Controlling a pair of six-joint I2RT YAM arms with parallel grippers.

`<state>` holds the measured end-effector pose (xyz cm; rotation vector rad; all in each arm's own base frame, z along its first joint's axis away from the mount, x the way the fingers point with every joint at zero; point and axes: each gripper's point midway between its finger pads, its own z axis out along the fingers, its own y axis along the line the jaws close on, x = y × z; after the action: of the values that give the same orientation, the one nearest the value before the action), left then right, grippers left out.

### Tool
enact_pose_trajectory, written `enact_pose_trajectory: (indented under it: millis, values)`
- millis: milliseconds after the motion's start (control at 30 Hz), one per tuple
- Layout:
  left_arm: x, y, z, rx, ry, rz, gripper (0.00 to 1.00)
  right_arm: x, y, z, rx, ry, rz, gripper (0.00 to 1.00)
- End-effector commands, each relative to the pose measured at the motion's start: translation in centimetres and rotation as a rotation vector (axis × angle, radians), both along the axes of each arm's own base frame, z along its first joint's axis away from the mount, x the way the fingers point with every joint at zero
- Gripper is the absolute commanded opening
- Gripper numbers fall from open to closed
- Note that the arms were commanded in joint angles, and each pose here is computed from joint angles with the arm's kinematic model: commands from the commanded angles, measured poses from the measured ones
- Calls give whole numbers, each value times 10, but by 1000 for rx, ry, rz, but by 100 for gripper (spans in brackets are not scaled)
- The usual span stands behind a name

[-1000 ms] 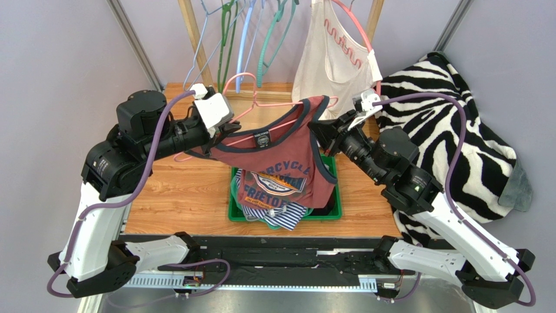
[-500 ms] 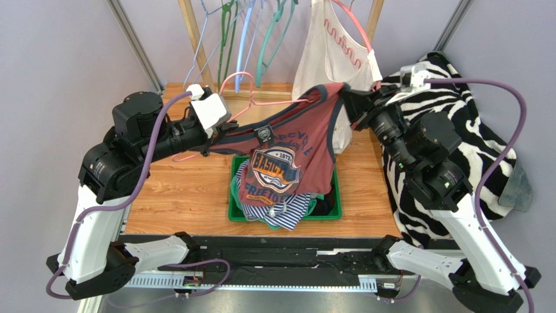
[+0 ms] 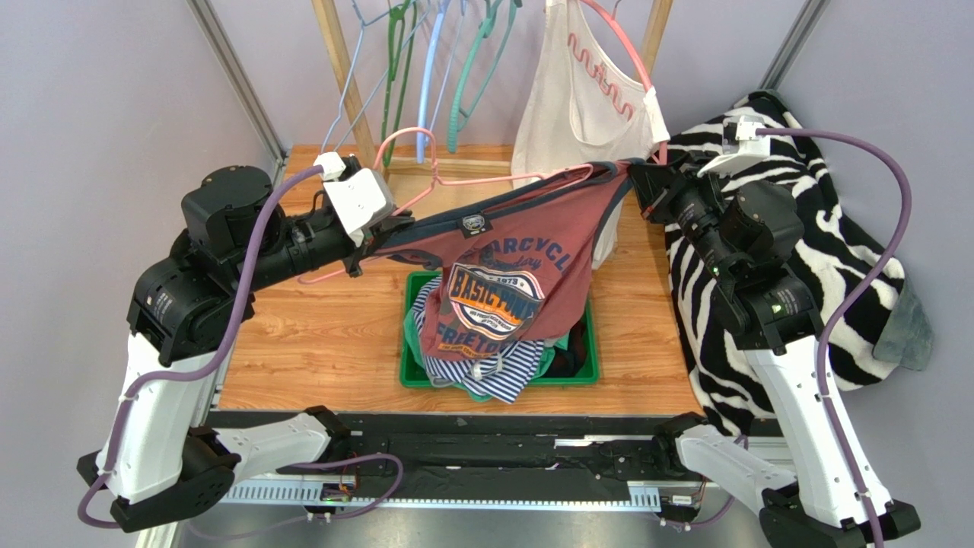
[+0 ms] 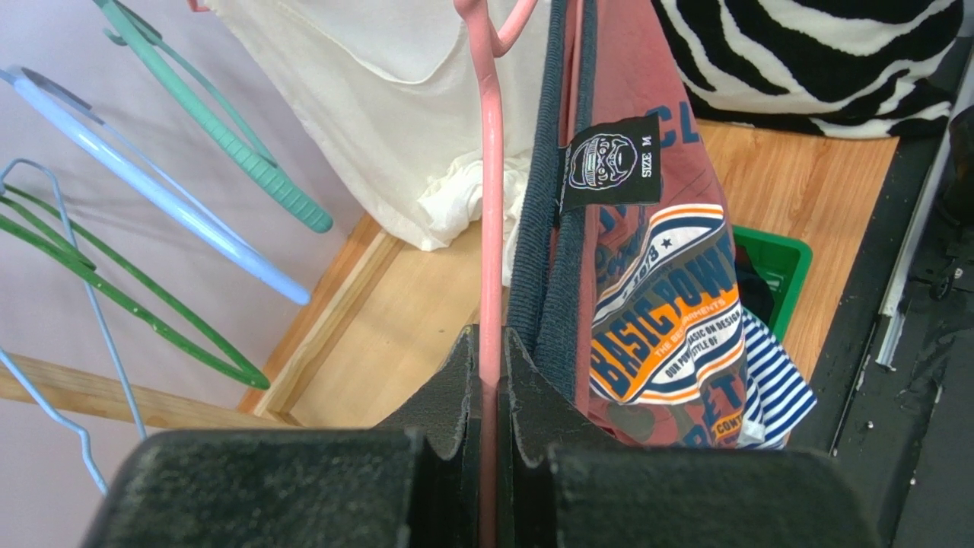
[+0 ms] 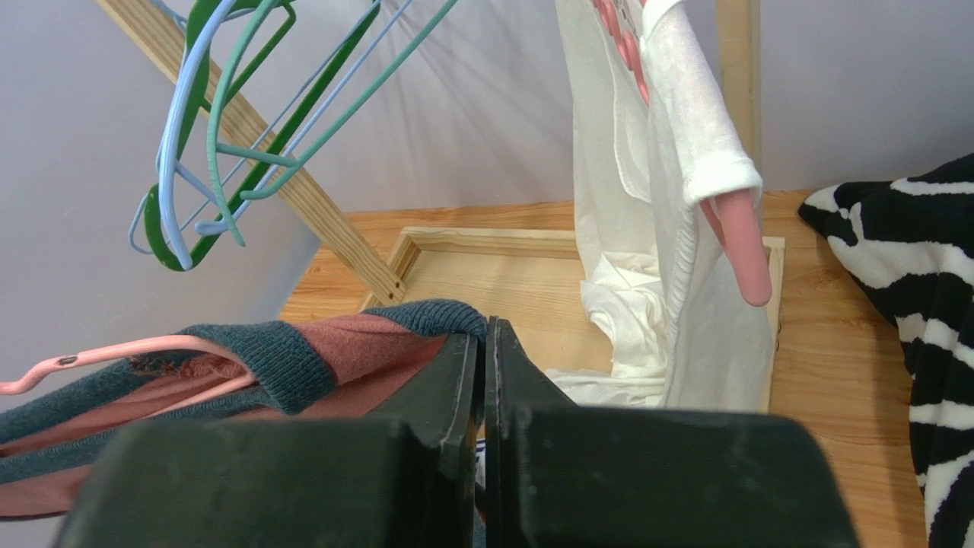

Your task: Remove the tank top from the hanger

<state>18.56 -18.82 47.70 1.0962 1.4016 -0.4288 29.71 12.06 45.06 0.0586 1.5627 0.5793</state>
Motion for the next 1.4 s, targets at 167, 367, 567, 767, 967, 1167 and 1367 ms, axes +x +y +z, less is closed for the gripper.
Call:
enact_pose_trajectory:
  millis: [167, 367, 567, 767, 967, 1167, 1367]
  values:
    - [-2, 9, 32, -20, -121, 11, 0, -14, 13, -42, -47, 39, 161, 0]
    - [7, -8, 22, 2, -70, -33, 0, -56, 18, -36, -267, -75, 313, 42]
    - [10, -27, 10, 22, -18, -109, 0, -105, 8, 34, -352, -396, 311, 67]
    - [-9, -43, -9, 71, 59, -261, 0, -111, 39, 84, -372, -513, 497, 69]
    - [-27, -48, -10, 77, 82, -357, 0, -111, 69, 81, -399, -551, 713, 68]
    - [-31, -50, -12, 84, 91, -389, 0, -130, 92, 58, -458, -531, 922, 66]
    - [-30, -50, -12, 87, 89, -384, 0, -144, 106, 52, -457, -535, 1053, 65]
